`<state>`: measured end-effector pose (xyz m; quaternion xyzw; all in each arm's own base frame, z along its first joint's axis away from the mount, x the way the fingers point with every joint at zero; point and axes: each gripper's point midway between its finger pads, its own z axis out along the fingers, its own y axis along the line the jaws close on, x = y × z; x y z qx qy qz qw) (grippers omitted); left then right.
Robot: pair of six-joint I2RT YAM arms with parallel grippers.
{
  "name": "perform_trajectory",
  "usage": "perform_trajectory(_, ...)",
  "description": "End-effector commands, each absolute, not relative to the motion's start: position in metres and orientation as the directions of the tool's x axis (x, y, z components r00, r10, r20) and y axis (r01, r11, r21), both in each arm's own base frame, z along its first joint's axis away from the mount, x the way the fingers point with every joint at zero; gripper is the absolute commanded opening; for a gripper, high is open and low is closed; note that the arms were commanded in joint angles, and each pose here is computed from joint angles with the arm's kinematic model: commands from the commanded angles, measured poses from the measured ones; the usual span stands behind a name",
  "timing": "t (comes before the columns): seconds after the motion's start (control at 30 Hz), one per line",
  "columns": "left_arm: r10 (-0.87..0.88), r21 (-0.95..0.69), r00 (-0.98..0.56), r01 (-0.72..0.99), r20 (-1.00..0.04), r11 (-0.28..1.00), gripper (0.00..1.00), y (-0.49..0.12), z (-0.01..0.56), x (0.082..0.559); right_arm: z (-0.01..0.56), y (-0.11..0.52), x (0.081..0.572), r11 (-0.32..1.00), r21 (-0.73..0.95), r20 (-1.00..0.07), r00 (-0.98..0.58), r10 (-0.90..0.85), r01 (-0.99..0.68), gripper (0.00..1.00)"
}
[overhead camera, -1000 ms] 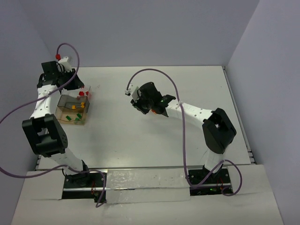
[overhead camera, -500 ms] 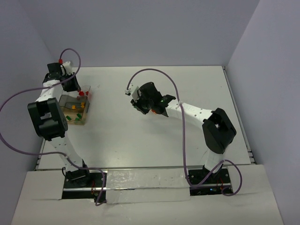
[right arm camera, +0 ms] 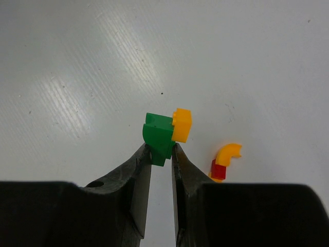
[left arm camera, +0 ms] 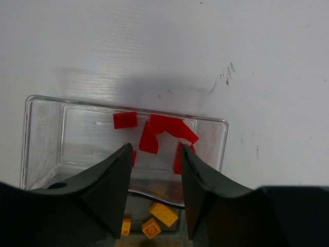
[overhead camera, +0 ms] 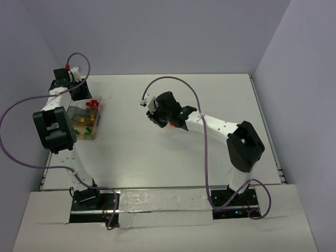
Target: Sort the legos into containers by color
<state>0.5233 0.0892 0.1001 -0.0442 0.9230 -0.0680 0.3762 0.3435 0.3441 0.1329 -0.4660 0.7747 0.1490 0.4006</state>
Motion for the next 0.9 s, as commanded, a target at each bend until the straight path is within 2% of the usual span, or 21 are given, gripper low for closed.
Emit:
perform_trajectory(0.0,-0.141,-0.207,-0.659,0.022,-0.738,0.978,0.52,0.08,0.144,0.532,0.184,0.35,0.357,0.563,-0.165,-0.83,-0.194,-0.523,-0.81,0.0)
perform_trajectory(0.1,-0.205,-0.356,-0.631,0.12,-0.748,0.927,0.54,0.043,0.18,0.514,0.196,0.353,0.357,0.576,-0.144,-0.857,-0.19,-0.48,-0.805,0.0)
perform_trajectory(0.17,-0.261,-0.497,-0.628,0.233,-0.733,0.836,0.59,0.002,0.211,0.486,0.205,0.358,0.355,0.575,-0.117,-0.875,-0.189,-0.445,-0.81,0.0)
perform_trajectory(0.27,-0.31,-0.642,-0.676,0.313,-0.669,0.7,0.61,-0.056,0.214,0.447,0.216,0.371,0.349,0.545,-0.05,-0.893,-0.207,-0.4,-0.837,0.0)
perform_trajectory(0.4,-0.248,-0.684,-0.727,0.393,-0.641,0.615,0.6,-0.12,0.216,0.401,0.225,0.388,0.328,0.416,0.0,-0.901,-0.18,-0.395,-0.909,0.0)
perform_trajectory(0.53,-0.21,-0.772,-0.821,0.365,-0.53,0.521,0.58,-0.159,0.204,0.371,0.224,0.391,0.31,0.283,-0.021,-0.897,-0.107,-0.429,-0.959,0.0)
perform_trajectory(0.73,-0.177,-0.851,-0.89,0.319,-0.421,0.418,0.58,-0.185,0.208,0.35,0.207,0.384,0.294,0.139,-0.089,-0.862,0.006,-0.507,-0.986,0.0)
perform_trajectory(0.87,-0.134,-0.848,-0.894,0.346,-0.428,0.401,0.58,-0.197,0.216,0.344,0.208,0.385,0.294,0.092,-0.125,-0.851,0.06,-0.521,-0.988,0.0)
